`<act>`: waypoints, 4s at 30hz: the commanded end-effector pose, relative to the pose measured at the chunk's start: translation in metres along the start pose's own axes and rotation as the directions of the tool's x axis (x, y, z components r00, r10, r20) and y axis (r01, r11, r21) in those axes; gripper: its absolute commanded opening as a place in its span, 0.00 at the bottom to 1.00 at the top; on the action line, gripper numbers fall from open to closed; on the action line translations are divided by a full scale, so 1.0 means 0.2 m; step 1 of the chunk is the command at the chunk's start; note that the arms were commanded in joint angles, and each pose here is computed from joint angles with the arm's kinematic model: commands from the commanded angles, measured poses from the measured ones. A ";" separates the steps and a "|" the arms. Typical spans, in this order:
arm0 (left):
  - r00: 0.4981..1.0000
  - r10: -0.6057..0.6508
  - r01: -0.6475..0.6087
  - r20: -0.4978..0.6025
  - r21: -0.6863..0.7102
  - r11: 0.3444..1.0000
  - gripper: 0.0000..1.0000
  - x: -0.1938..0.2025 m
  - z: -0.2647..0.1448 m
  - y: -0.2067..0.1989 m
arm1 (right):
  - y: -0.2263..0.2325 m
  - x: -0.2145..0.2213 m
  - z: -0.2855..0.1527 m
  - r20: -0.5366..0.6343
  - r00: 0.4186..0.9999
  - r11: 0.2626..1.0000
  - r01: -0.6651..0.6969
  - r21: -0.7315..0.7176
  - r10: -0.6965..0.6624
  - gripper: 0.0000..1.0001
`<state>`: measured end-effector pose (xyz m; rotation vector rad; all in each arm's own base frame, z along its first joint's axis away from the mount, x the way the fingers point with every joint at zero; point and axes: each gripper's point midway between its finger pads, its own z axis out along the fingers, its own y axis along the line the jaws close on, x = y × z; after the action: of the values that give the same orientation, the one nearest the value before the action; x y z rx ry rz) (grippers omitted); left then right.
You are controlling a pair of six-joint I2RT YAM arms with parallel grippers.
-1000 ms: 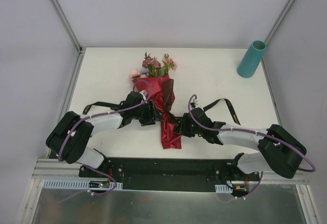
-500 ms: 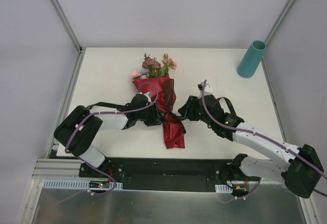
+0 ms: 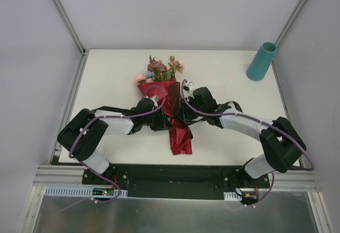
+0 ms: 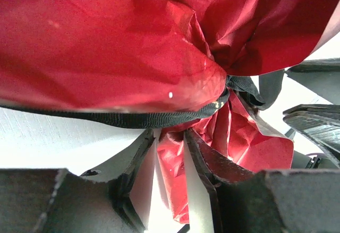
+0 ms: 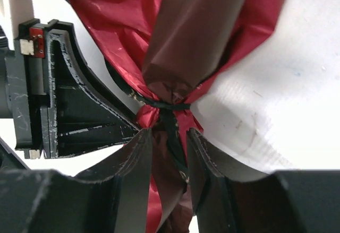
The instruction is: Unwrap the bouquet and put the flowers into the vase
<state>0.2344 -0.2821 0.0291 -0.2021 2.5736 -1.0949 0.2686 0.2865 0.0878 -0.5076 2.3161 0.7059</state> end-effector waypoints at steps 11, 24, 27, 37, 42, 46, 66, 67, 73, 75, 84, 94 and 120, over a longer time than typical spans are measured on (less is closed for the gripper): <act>1.000 -0.010 0.010 -0.015 0.007 1.000 0.27 0.03 0.03 0.00 | 0.02 0.02 0.21 0.026 0.996 0.990 0.091 -0.110 -0.089 0.39; 1.000 -0.030 0.030 -0.005 -0.029 0.999 0.00 0.03 0.05 0.04 | 0.16 -0.16 0.05 0.085 0.991 0.976 -0.084 -0.200 0.103 0.00; 1.000 -0.030 0.029 -0.005 -0.034 0.999 0.00 0.03 0.05 0.05 | 0.21 -0.14 0.04 0.012 0.983 0.958 -0.174 -0.227 0.182 0.00; 0.999 -0.038 0.038 0.001 -0.054 0.998 0.00 0.04 0.04 0.09 | 0.10 -0.18 0.00 0.010 0.930 0.915 -0.358 -0.186 0.366 0.00; 0.999 -0.032 0.033 0.009 -0.056 0.998 0.00 0.04 0.03 0.09 | 0.01 -0.17 0.01 0.027 0.902 0.893 -0.423 -0.156 0.432 0.00; 0.999 -0.033 0.034 0.009 -0.064 0.997 0.00 0.04 0.03 0.10 | -0.07 -0.15 0.02 0.055 0.888 0.888 -0.450 -0.093 0.456 0.06; 1.000 0.000 0.000 0.017 -0.020 1.000 0.00 0.03 0.03 0.00 | 0.09 -0.19 -0.01 0.066 0.860 0.861 -0.508 0.031 0.506 0.35; 1.000 0.001 0.000 0.017 -0.016 1.000 0.00 0.03 0.03 -0.01 | 0.08 -0.17 0.01 0.072 0.850 0.849 -0.526 0.048 0.522 0.35; 1.000 0.003 -0.003 0.020 -0.014 1.000 0.00 0.03 0.03 -0.01 | 0.08 -0.05 0.12 0.088 0.788 0.787 -0.615 0.053 0.610 0.35; 1.000 0.005 -0.004 0.022 -0.015 1.000 0.00 0.03 0.03 -0.01 | 0.04 -0.01 0.14 0.116 0.779 0.774 -0.626 0.092 0.616 0.36; 1.000 0.003 -0.003 0.022 -0.011 1.000 0.00 0.03 0.03 -0.02 | -0.06 0.12 0.19 0.228 0.688 0.655 -0.726 0.208 0.689 0.39; 1.000 0.003 -0.003 0.028 -0.011 1.000 0.00 0.04 0.03 -0.01 | -0.09 0.15 0.22 0.315 0.575 0.535 -0.818 0.209 0.755 0.34; 0.999 0.007 -0.006 0.047 -0.019 1.000 0.00 0.06 0.01 0.03 | 0.16 -0.18 0.07 0.304 0.753 0.808 -0.575 -0.127 0.584 0.10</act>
<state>0.2311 -0.2831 0.0222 -0.2381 2.5355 -1.0523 0.2784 0.3170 0.0851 0.4518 2.2246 0.9499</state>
